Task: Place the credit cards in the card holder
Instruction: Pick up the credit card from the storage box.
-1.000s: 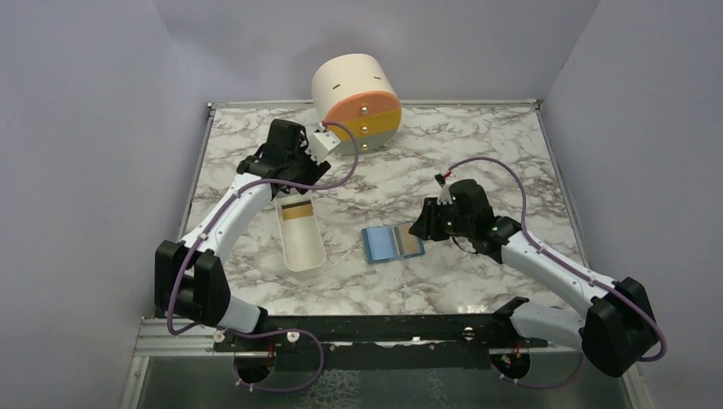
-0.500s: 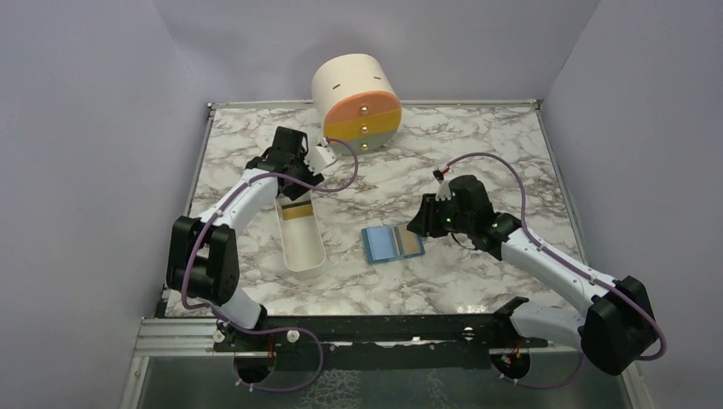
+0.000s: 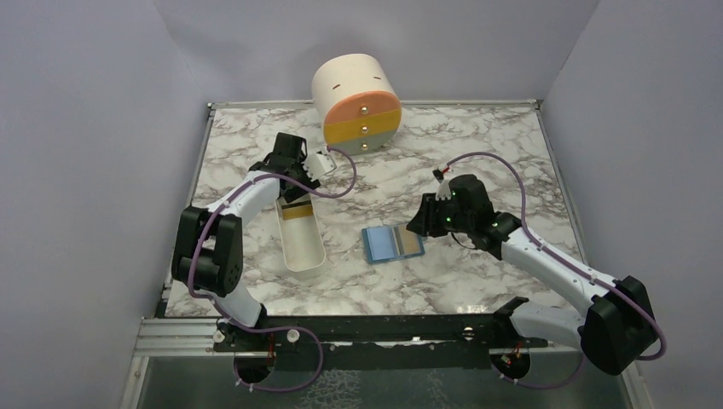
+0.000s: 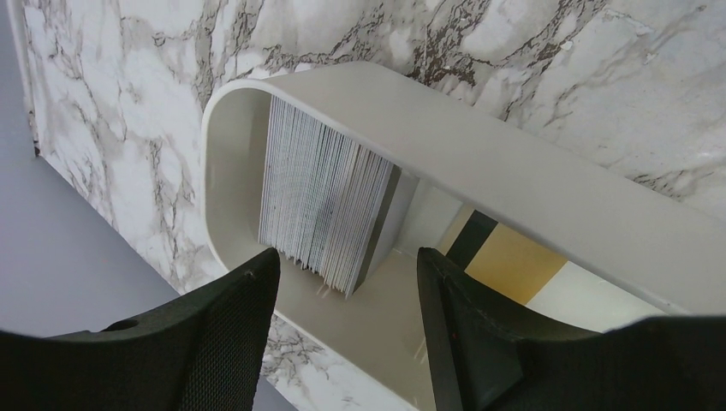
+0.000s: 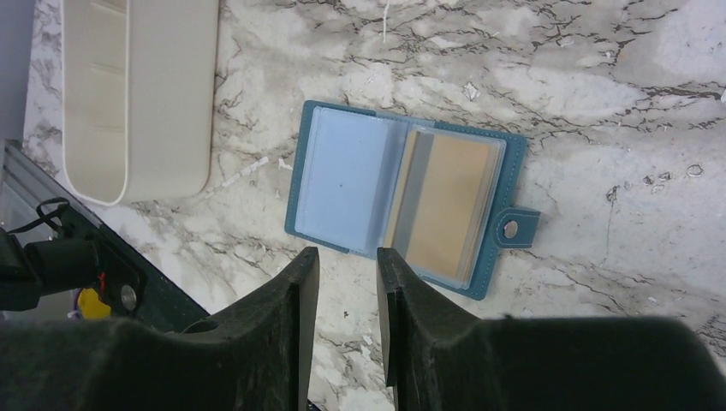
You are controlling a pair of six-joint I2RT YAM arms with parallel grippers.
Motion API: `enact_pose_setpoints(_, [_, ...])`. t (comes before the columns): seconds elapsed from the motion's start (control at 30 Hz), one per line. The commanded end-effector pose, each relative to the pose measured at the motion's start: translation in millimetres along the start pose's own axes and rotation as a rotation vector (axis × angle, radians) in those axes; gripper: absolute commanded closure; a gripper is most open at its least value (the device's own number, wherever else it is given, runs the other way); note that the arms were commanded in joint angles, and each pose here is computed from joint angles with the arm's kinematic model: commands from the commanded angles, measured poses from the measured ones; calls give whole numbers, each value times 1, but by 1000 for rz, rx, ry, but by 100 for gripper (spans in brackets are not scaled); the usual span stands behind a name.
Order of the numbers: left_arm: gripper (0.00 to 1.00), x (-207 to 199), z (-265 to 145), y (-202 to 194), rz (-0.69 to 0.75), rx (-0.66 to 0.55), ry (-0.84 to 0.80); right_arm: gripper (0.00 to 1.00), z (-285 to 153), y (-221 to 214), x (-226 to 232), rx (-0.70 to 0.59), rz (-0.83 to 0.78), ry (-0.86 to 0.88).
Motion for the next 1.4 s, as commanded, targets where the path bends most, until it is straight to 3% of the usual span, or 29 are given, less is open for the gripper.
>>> enact_pose_setpoints(0.0, [39,6,6,1,31,-13,38,68,-2,14,11,-26,-9,44])
enact_pose_setpoints(0.73, [47,9,16,-10,54,31,113,68,-3,12,12,-25,-12,58])
enact_pose_setpoints(1.03, [64,14,13,-10,51,53,157,68,-6,8,11,-21,-12,56])
enact_pose_setpoints(1.37, [71,16,7,-7,50,41,171,68,-5,8,12,-15,-11,60])
Point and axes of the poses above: each gripper's point midway between its finger pads, its own z axis out along the fingers, its own x axis along the line the jaws close on, y = z × x, the point moved 5 cm from there along -z, back along the fingers, and after that the axes turned 7 degrees about -z, right-handed, at the moved point
